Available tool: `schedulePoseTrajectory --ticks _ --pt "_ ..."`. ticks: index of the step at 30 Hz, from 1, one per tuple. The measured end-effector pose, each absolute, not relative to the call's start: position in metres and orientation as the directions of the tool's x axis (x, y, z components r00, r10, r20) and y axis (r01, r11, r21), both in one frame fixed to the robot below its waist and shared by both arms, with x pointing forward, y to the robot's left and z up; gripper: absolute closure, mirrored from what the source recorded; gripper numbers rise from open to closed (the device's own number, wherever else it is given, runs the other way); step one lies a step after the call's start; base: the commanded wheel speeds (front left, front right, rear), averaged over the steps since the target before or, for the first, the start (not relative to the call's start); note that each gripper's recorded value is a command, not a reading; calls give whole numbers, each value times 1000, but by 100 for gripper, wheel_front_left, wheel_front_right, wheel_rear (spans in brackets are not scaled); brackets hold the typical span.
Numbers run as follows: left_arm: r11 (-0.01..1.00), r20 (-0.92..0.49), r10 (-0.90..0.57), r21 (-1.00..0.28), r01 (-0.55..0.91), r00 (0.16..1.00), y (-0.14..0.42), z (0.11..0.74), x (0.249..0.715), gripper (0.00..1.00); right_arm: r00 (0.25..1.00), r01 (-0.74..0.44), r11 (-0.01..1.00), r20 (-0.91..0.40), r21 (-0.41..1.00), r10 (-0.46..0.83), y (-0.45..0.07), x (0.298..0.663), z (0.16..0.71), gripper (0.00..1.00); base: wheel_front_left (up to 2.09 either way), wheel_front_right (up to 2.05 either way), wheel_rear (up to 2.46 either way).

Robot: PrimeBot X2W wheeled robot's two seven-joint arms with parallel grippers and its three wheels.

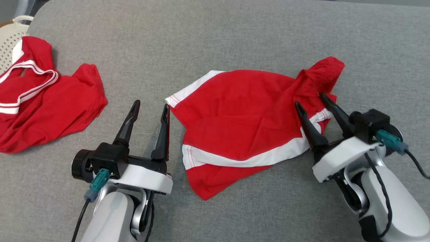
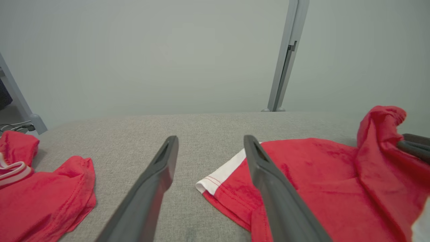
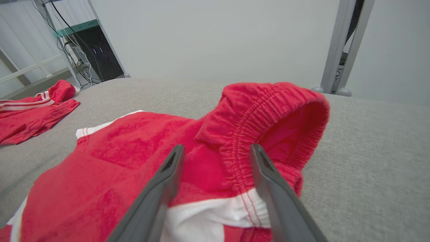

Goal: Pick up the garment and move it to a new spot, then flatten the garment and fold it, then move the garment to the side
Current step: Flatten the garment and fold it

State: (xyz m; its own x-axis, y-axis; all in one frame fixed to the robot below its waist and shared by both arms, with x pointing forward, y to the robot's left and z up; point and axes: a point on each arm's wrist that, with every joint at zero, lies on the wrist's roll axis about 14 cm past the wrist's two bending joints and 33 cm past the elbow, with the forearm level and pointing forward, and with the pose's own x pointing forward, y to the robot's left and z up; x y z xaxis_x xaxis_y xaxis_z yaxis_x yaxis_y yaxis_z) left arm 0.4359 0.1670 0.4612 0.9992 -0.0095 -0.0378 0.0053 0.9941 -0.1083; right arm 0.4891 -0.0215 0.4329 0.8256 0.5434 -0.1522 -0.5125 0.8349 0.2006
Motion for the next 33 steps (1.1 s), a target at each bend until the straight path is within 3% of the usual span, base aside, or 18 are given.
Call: schedulePoseTrajectory --ticks 19,25,33 --pt "991 -14 -83 -108 81 996 143 469 436 0 971 -240 956 21 168 240 -137 450 482 0 0 0 0" --pt "992 -9 -66 -113 64 998 147 472 425 0 990 -137 979 47 147 132 -172 434 491 0 0 0 0" --pt "992 -21 -39 -124 36 999 154 471 405 0 995 -94 985 32 145 90 -183 410 490 0 0 0 0"
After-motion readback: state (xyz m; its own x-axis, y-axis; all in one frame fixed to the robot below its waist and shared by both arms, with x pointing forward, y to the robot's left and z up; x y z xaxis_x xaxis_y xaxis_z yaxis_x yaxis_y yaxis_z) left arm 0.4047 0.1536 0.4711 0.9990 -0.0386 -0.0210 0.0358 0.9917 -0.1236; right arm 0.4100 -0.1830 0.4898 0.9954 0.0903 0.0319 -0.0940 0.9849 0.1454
